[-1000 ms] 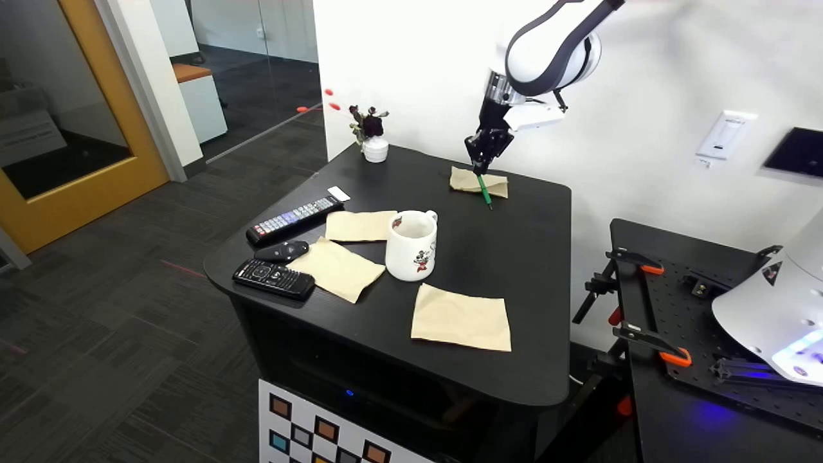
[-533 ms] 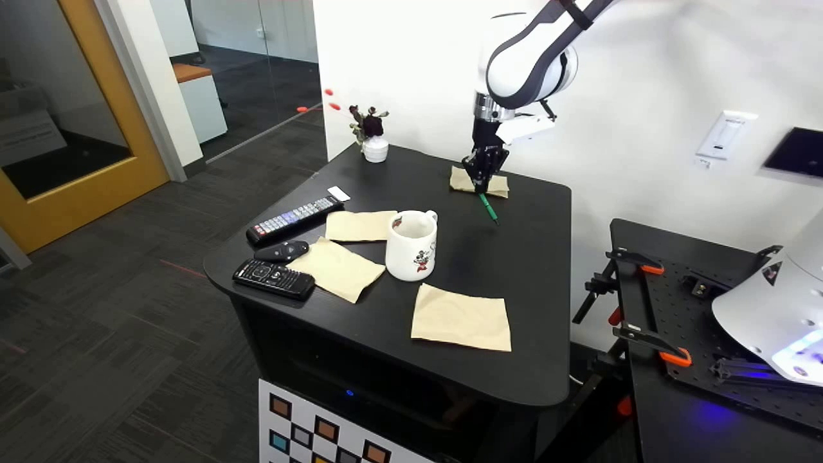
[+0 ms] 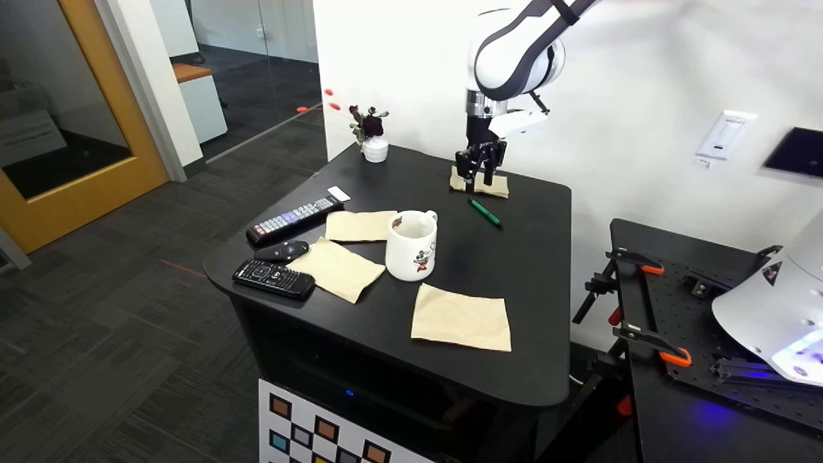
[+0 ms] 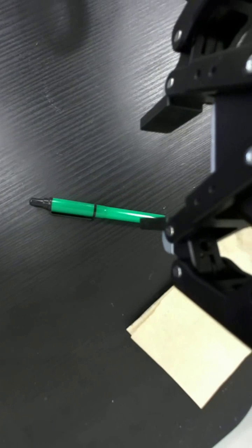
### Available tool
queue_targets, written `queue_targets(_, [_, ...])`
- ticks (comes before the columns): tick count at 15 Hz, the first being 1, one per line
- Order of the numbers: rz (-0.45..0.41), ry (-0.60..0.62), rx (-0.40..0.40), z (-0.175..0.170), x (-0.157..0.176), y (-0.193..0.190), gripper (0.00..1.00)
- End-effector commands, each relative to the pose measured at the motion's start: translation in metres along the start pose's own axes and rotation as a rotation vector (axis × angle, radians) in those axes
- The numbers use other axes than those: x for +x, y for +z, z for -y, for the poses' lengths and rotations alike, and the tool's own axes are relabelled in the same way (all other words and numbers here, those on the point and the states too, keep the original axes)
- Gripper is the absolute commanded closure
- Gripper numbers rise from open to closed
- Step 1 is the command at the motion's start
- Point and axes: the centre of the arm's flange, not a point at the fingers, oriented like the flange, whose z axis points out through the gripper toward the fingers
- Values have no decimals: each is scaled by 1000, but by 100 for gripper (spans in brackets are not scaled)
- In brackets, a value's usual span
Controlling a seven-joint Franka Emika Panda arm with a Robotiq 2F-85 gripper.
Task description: Remove the pen from the mug and put it on the table
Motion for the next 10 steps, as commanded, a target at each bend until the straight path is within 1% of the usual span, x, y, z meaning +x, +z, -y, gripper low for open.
queue_targets(1, [12,-7,3,1,10,-10,3])
queue_targets(3, [11,-9,4,3,11,-12,0])
queue_targets(6, [12,-14,4,5,11,-13,0])
queue_targets(7, [-9,-2,3,2,6,-8,0])
queue_targets(10, [-7,-3,3,3,6,-9,0])
